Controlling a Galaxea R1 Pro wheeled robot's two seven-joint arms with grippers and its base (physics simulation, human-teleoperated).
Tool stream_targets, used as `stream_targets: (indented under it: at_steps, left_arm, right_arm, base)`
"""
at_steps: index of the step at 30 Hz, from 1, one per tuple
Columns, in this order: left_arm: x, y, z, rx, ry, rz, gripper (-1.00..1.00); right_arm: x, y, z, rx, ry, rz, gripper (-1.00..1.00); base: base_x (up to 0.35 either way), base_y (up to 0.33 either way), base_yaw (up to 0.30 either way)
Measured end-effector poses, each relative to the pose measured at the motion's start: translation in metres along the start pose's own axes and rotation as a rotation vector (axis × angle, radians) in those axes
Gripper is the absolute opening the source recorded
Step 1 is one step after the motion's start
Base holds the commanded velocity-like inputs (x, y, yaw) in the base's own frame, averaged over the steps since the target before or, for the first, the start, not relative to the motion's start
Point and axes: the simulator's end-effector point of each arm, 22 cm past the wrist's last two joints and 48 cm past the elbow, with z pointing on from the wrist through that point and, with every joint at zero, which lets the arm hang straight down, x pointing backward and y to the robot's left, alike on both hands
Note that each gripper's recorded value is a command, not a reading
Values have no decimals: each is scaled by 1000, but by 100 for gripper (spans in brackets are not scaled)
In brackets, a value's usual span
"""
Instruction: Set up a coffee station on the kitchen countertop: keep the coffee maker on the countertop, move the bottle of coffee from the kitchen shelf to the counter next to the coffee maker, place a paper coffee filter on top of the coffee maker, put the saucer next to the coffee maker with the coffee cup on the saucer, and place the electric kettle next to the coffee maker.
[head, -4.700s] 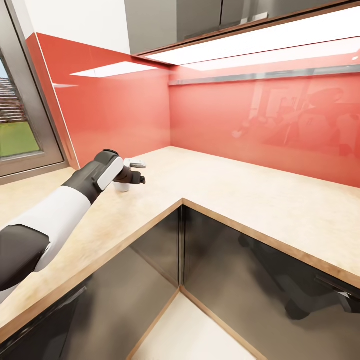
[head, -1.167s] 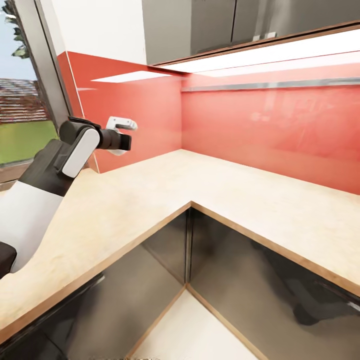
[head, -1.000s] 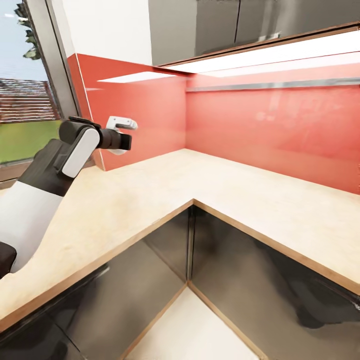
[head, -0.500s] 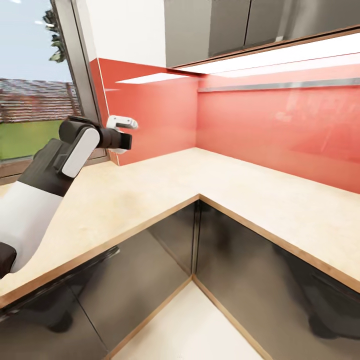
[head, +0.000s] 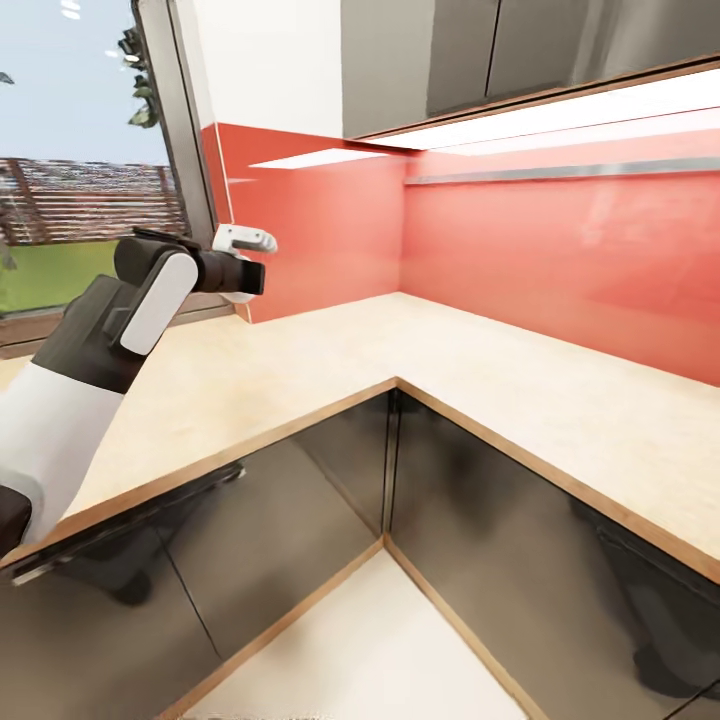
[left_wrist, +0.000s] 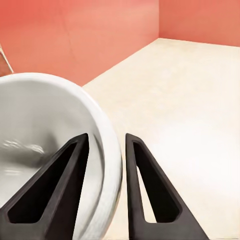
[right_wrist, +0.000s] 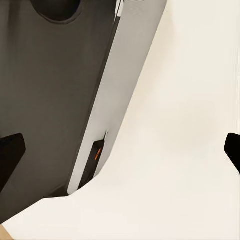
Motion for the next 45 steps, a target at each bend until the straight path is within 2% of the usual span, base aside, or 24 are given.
stream_targets:
  at_steps: [10,19,36,45]
  left_arm:
    - [0,0,0,0,-1,0,-100]
    - [0,0,0,0,-1,0,-100]
    - [0,1,0,-1,0,1,-100]
    - [-7,-1,-6,3,-22,7,-100]
  right_arm:
    - [0,-2,0,7,-1,0,100]
    - [0,-23,-1,107,1,0,100]
    - [1,-24,-1,114,3,0,100]
    - [0,-25,-1,115,1,0,100]
  base:
    - [-6,-5,257]
    - [0,0,271]
    - [-41,99,184]
    - [-5,10,263]
